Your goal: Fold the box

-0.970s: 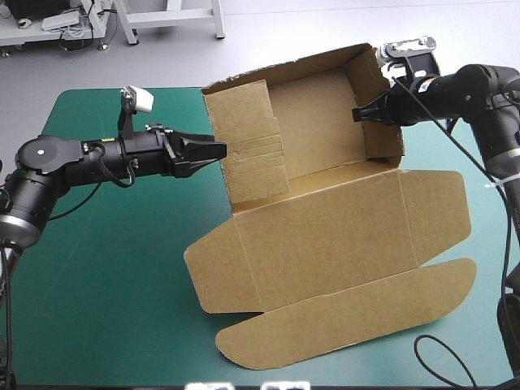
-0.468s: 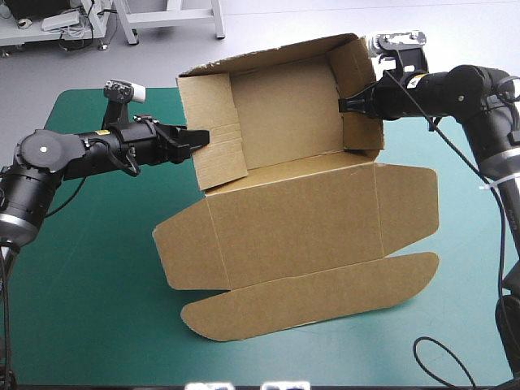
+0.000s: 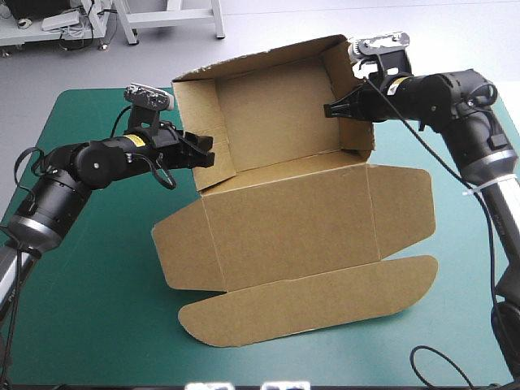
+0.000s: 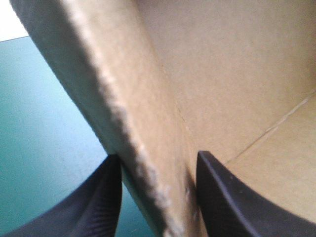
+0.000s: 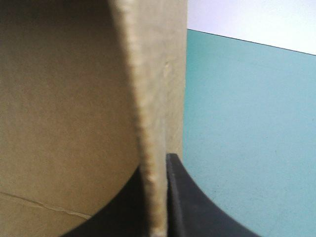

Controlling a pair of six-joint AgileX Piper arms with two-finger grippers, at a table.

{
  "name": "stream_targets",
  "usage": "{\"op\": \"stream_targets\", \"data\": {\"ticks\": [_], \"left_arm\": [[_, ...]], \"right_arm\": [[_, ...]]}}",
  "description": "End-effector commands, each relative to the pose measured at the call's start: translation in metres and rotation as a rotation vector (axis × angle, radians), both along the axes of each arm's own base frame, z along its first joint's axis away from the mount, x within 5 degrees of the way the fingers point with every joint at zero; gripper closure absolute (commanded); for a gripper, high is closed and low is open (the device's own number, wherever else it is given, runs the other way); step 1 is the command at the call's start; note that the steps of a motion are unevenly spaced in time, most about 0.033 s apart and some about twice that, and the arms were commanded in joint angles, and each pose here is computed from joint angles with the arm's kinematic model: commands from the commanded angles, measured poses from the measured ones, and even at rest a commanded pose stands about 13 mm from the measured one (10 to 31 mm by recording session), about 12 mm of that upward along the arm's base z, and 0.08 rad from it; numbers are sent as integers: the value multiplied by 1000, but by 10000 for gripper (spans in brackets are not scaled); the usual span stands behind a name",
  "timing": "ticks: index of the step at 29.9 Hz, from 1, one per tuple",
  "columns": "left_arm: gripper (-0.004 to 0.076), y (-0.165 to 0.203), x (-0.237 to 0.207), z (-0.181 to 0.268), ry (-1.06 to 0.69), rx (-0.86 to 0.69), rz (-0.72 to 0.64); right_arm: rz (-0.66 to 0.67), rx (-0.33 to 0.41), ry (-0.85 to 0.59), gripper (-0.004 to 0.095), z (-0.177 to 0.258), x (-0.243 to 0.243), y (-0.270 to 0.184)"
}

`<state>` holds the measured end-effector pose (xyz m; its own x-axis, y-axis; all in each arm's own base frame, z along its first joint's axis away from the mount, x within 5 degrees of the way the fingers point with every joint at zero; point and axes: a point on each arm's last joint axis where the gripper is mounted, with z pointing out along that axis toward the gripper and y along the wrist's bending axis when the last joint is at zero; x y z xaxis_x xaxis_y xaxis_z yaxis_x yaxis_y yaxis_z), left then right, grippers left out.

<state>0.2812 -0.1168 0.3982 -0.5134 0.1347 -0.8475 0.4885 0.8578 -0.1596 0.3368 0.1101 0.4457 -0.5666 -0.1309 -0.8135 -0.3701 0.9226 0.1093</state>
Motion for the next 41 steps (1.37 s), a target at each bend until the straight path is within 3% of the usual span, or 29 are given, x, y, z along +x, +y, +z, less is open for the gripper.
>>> {"op": "stream_targets", "data": {"ticks": [1, 8, 12, 15, 23, 30, 41], "left_arm": [[394, -1, -5, 23, -74, -5, 74], [405, 1, 2, 12, 55, -10, 185], [577, -2, 4, 8, 98, -46, 187], [732, -3, 3, 6, 113, -31, 167], [733, -3, 2, 5, 125, -21, 161], [732, -5, 3, -9, 200, 86, 98], [732, -21, 32, -89, 548, 287, -22]], "right_arm": [[5, 104, -123, 919, 31, -19, 16], [60, 144, -93, 921, 28, -27, 44], [70, 130, -74, 921, 26, -29, 46], [66, 62, -48, 921, 21, -29, 42], [60, -70, 46, 921, 7, -30, 37], [79, -243, 314, 921, -41, -13, 41], [141, -215, 486, 921, -95, 16, 64]]}}
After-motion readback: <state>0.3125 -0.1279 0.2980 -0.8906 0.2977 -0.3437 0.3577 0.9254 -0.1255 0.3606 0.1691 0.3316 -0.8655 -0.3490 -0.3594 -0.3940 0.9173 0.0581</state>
